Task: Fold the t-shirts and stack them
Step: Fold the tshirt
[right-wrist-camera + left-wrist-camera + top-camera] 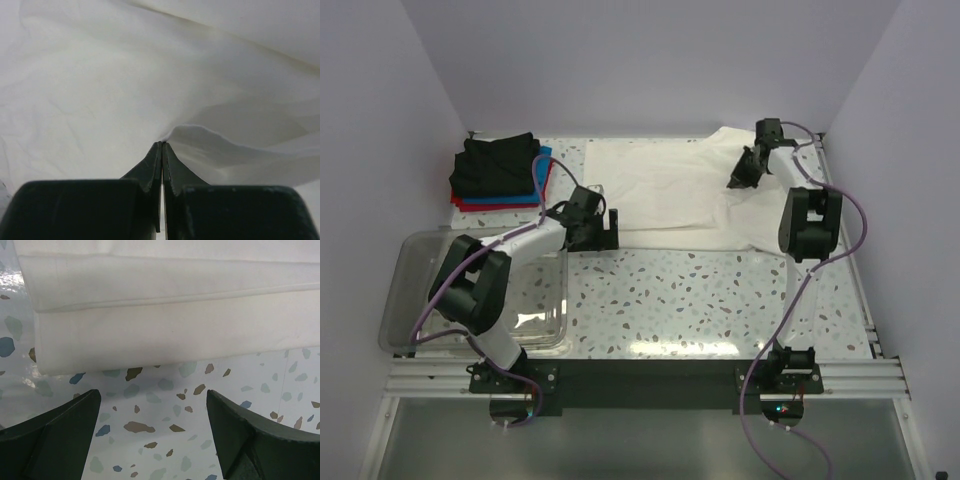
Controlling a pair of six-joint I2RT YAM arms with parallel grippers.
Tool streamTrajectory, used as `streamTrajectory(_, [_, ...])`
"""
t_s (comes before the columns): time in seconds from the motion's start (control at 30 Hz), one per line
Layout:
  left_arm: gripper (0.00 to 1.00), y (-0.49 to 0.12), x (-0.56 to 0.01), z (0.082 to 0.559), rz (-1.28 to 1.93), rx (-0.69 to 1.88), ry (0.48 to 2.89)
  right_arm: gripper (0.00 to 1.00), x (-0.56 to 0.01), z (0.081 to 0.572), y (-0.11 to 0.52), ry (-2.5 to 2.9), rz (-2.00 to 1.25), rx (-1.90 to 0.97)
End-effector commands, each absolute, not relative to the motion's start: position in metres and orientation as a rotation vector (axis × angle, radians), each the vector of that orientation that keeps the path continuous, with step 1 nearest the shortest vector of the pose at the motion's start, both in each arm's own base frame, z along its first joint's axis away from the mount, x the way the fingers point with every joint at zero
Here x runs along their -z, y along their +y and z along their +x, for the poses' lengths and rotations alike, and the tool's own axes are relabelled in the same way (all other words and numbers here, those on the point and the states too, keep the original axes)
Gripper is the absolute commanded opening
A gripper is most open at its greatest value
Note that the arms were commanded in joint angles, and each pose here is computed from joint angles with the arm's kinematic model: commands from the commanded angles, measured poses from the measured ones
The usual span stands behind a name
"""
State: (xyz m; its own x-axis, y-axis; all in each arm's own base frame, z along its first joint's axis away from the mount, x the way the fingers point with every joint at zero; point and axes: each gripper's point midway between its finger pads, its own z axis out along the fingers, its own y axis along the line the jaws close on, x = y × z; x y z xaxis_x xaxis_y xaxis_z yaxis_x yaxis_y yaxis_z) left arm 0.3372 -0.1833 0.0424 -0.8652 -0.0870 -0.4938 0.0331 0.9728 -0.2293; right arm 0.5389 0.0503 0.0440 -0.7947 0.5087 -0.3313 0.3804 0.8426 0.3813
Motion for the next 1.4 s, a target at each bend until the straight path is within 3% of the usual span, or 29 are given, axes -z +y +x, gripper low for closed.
streamTrajectory(0.0, [0.92,-0.155,-0.045,0.327,-0.097,0.207,2.623,0.01,-0.071,0.555,0.073,2.531,0.605,-0.498])
streamTrajectory(0.07, [0.92,-0.155,-0.047,0.328,-0.098,0.207,2.619,0.03,-0.078,0.558,0.075,2.513,0.602,-0.515])
streamTrajectory(0.17, [0.92,-0.156,-0.048,0.329,-0.098,0.21,2.614,0.17,-0.096,0.565,0.077,2.461,0.586,-0.545])
streamTrajectory(0.2, [0.92,-0.156,-0.049,0.329,-0.099,0.214,2.612,0.28,-0.104,0.568,0.078,2.44,0.576,-0.555])
streamTrajectory(0.33, [0.92,-0.158,-0.053,0.333,-0.104,0.223,2.598,0.52,-0.131,0.568,0.081,2.402,0.532,-0.584])
streamTrajectory(0.5, [0.92,-0.165,-0.066,0.347,-0.097,0.249,2.555,0.7,-0.151,0.544,0.065,2.402,0.526,-0.542])
streamTrajectory(0.93, [0.92,-0.188,-0.11,0.373,-0.098,0.387,2.41,0.76,-0.076,0.42,0.004,2.566,0.719,-0.424])
streamTrajectory(1.37, [0.92,-0.202,-0.059,0.36,-0.108,0.481,2.488,0.75,-0.02,0.368,-0.03,2.703,0.866,-0.244])
